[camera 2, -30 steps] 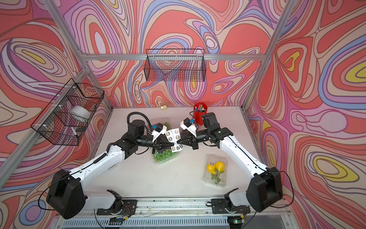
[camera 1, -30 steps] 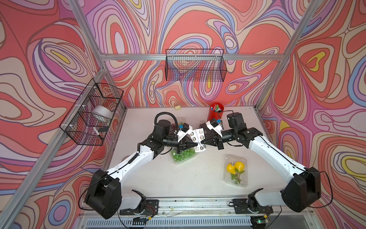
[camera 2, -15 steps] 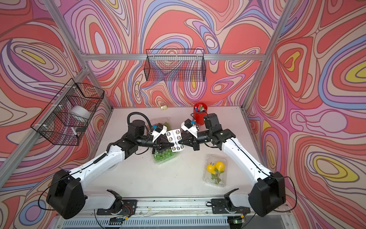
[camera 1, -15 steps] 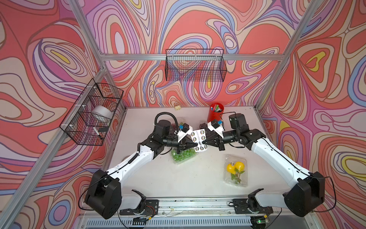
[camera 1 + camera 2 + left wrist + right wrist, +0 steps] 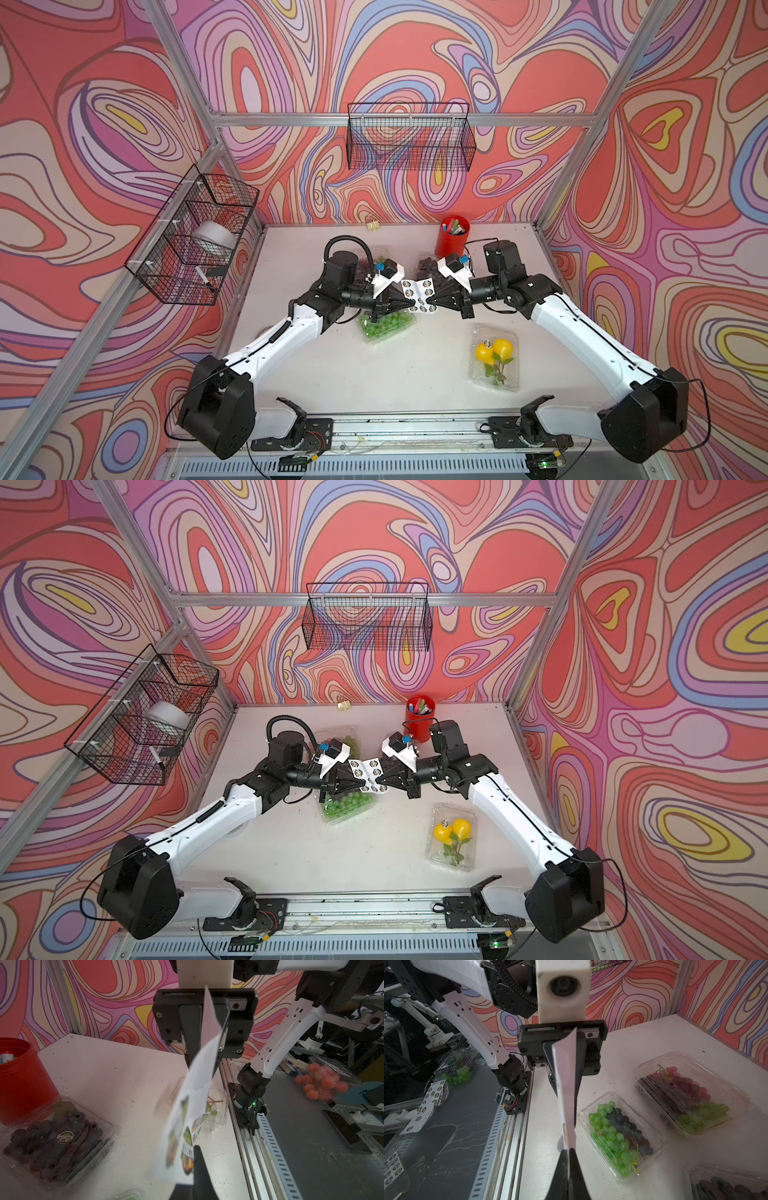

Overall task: Label fruit boxes
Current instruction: Adjust the label sticker, then tear off the label from the label sticker.

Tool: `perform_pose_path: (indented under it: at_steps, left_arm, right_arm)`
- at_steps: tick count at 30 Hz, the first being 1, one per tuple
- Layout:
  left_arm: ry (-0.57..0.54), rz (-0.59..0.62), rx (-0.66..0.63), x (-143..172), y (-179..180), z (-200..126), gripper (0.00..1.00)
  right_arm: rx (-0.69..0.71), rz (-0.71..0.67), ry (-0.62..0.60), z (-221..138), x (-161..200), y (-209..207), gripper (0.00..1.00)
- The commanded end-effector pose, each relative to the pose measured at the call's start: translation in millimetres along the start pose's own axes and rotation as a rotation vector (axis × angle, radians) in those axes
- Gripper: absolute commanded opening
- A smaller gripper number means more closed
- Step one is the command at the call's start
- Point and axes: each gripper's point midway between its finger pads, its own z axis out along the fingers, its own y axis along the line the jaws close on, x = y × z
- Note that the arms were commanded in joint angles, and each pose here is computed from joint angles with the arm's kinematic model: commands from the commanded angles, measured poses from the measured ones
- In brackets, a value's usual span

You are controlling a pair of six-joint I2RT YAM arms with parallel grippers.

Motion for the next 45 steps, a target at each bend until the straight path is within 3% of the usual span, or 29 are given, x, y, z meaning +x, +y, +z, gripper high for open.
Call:
perform_pose_path:
  at_steps: [1, 11, 20, 23, 31, 45]
  left_arm:
    - [-0.051, 0.07, 0.052, -15, -6, 2, 0.0]
    - [-0.078, 0.077, 0.081, -20, -6, 5, 0.0]
    - [-0.051, 0.047, 0.031, -14, -3, 3, 0.0]
    - [-0.057, 0.009, -0.028, -16, 5, 2, 0.0]
    - [-0.175, -0.092, -0.134, -26, 23, -2, 0.0]
    - [-0.184, -0.099, -0.113, -29, 25, 0, 0.0]
  right_arm:
    - [-0.015, 0.03, 0.012, 3, 8, 2, 0.0]
    - [0.082, 0.023, 0.001, 2, 7, -13, 0.0]
    - [0.206, -0.031, -0.002, -11, 1, -17, 0.0]
    - [0.279, -0.049, -0.011, -20, -2, -18, 0.14]
    - [0.472, -0.131, -0.076, -51, -13, -11, 0.3]
    - [0.387, -0.232, -0.109, -30, -38, -16, 0.3]
